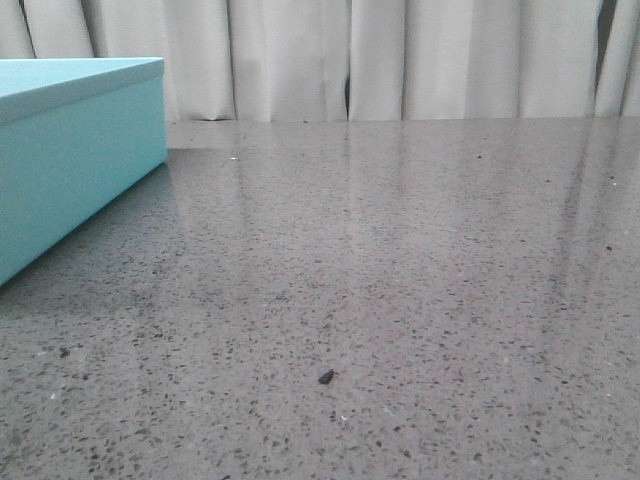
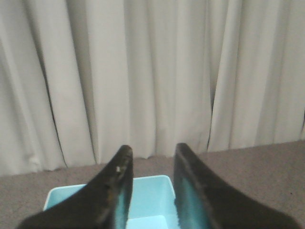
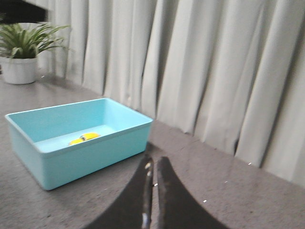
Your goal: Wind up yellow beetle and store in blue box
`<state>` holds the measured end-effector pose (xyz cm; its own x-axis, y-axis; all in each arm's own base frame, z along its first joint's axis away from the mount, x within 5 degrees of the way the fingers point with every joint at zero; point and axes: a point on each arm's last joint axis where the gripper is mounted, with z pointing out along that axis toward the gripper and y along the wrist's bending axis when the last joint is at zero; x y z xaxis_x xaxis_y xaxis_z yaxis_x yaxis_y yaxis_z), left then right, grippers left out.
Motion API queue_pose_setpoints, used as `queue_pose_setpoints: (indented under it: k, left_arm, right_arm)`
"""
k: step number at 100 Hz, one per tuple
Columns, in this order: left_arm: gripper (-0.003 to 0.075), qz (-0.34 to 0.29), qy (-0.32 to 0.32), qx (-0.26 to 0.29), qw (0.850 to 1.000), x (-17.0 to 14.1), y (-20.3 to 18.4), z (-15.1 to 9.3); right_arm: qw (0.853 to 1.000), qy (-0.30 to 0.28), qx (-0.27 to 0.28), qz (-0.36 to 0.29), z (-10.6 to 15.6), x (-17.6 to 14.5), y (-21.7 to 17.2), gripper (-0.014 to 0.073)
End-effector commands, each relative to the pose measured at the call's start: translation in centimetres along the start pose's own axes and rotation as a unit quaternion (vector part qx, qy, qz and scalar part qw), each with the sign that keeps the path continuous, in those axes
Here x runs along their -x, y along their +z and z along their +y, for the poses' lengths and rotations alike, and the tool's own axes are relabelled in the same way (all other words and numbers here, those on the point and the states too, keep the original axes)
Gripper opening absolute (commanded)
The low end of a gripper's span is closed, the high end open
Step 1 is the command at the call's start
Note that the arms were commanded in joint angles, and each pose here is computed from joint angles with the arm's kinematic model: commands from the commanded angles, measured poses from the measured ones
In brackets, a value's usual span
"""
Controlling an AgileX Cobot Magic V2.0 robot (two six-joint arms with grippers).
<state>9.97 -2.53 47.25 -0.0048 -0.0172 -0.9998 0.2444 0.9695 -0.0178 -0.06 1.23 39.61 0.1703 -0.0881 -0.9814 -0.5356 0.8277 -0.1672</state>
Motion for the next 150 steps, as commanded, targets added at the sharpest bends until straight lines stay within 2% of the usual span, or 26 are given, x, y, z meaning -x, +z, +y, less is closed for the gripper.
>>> queue_pose_setpoints:
  k: [1,5,11,27,37,58,73,81,90,106,122,133,139,150]
  left_arm:
    - [0.0048,-0.075,0.008,-0.001,0.997,-1.6,-3.7,0.1]
    - [-0.0020,-0.061,0.008,0.000,0.998,-3.0,-4.9,0.2]
    - [-0.0019,-0.044,0.008,0.001,0.999,-4.6,-5.9,0.2]
    - [-0.0019,-0.121,0.043,0.019,0.992,-5.6,-9.0,0.6]
    - [-0.0019,-0.097,0.038,0.021,0.994,-7.1,-10.1,0.7]
    - [-0.0019,-0.042,-0.049,-0.035,0.997,-10.3,-10.1,-0.2]
    - [-0.0019,-0.011,-0.143,-0.092,0.985,-11.9,-9.2,-1.2]
    - [-0.0019,0.006,-0.166,-0.103,0.981,-12.8,-8.8,-1.4]
    - [-0.0019,0.021,-0.165,-0.099,0.981,-13.7,-8.3,-1.4]
    - [-0.0019,0.016,-0.060,-0.043,0.997,-14.7,-7.6,-0.4]
    - [-0.0019,0.010,0.029,0.005,1.000,-17.9,-5.9,0.5]
    - [-0.0019,-0.018,0.021,0.011,1.000,-21.3,-4.6,0.5]
    - [-0.0019,-0.038,-0.013,0.017,0.999,-23.1,-4.2,0.7]
    - [-0.0019,-0.033,-0.066,0.036,0.997,-26.3,-3.9,1.0]
  right_arm:
    - [0.997,-0.014,-0.032,-0.063,-0.5,0.3,0.2,-0.0044]
    - [0.997,-0.013,-0.033,-0.064,-0.5,0.0,0.4,-0.0044]
    - [0.997,-0.013,-0.036,-0.069,-0.5,-0.1,0.5,-0.0044]
    - [0.996,-0.013,-0.040,-0.075,-0.6,-0.2,0.7,-0.0044]
    - [0.997,-0.013,-0.038,-0.069,-0.5,-0.4,0.7,-0.0044]
    - [0.997,-0.013,-0.037,-0.066,-0.5,-0.5,0.8,-0.0044]
    - [0.997,-0.013,-0.037,-0.066,-0.5,-0.5,0.8,-0.0044]
    - [0.997,-0.013,-0.037,-0.066,-0.5,-0.5,0.8,-0.0044]
    - [0.997,-0.013,-0.037,-0.066,-0.5,-0.5,0.8,-0.0044]
    - [0.997,-0.013,-0.037,-0.066,-0.5,-0.5,0.8,-0.0044]
    - [0.997,-0.013,-0.037,-0.066,-0.5,-0.5,0.8,-0.0044]
    - [0.997,-0.013,-0.037,-0.066,-0.5,-0.5,0.8,-0.0044]
    - [0.997,-0.013,-0.037,-0.066,-0.5,-0.5,0.8,-0.0044]
    - [0.997,-0.013,-0.037,-0.066,-0.5,-0.5,0.8,-0.0044]
